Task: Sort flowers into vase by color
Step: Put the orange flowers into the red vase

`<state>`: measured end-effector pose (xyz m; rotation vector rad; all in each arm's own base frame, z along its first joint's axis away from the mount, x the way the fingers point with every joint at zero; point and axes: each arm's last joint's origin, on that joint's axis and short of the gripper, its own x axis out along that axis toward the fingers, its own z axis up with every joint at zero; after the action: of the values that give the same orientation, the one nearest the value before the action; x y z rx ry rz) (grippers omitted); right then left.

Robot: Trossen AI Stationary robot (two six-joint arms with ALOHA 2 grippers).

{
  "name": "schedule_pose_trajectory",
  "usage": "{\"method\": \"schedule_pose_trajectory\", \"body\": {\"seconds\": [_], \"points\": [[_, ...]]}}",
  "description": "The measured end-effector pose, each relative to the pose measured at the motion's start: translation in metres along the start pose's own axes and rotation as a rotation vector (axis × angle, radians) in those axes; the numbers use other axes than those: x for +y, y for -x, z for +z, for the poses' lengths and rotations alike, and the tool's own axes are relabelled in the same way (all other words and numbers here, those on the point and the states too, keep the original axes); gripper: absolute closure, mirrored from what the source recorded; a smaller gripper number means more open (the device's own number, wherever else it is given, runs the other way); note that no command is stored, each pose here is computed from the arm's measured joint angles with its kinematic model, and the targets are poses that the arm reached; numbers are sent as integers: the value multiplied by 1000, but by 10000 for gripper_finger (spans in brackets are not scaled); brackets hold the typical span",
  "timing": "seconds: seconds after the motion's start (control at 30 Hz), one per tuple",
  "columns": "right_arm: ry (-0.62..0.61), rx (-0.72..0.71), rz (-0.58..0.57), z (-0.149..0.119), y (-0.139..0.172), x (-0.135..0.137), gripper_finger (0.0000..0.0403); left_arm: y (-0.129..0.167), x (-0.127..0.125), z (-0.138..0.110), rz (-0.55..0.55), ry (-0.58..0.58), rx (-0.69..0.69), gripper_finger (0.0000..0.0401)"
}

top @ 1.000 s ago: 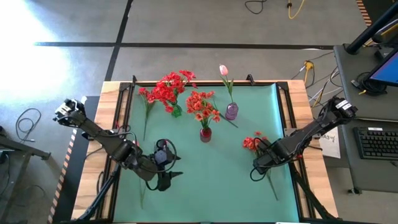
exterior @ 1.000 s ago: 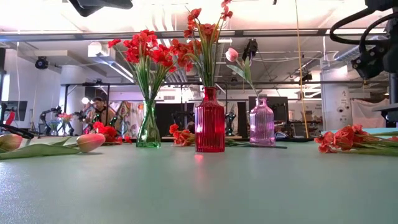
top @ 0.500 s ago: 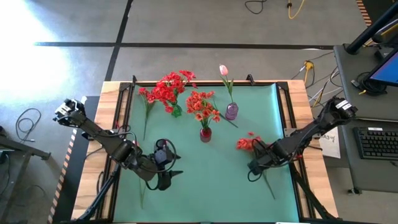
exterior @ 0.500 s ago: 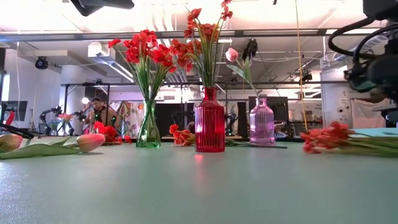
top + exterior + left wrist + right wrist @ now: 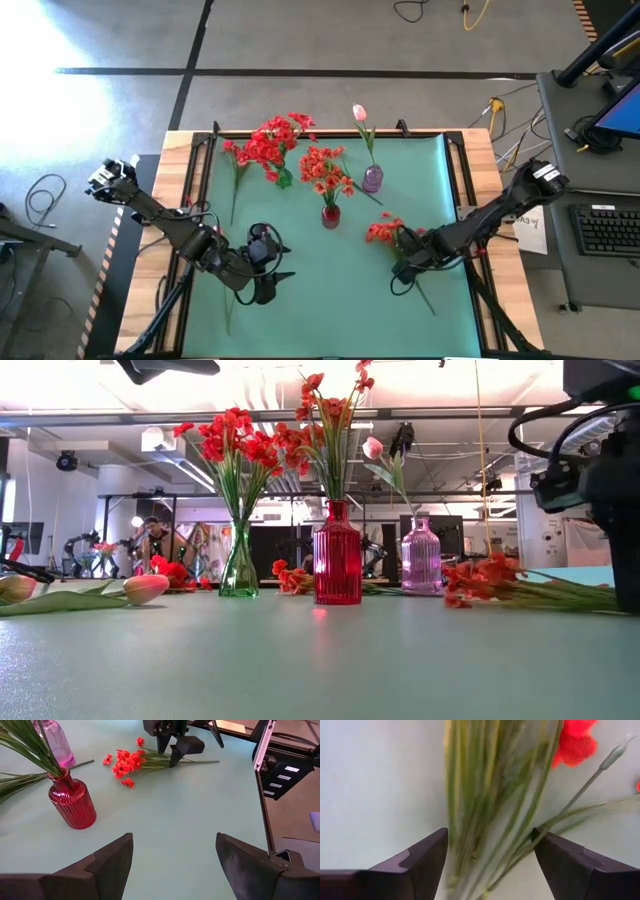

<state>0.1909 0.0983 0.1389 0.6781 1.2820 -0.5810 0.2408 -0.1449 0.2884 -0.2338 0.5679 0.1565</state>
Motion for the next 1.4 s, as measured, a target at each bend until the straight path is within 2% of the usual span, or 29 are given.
{"method": "schedule_pose_trajectory", "body": {"seconds": [0.23, 0.6, 0.77, 0.97, 1.2, 1.4], "points": [[36, 13, -61, 0, -9, 5, 158, 0, 0, 0, 2, -1, 0, 130], [31, -5, -25, 3, -4, 10, 326, 0, 1, 0, 25, -2, -15, 130], [28, -28, 2, 4, 1, 13, 381, 0, 1, -1, 27, -3, -14, 130], [36, -82, 84, 8, 24, 14, 382, -1, 2, -1, 32, -6, -9, 130], [98, -372, 268, 19, 72, 13, 384, -1, 2, -1, 32, -6, -9, 130], [209, -602, 407, 26, 102, 14, 384, -1, 2, -1, 33, -6, -9, 130]]}}
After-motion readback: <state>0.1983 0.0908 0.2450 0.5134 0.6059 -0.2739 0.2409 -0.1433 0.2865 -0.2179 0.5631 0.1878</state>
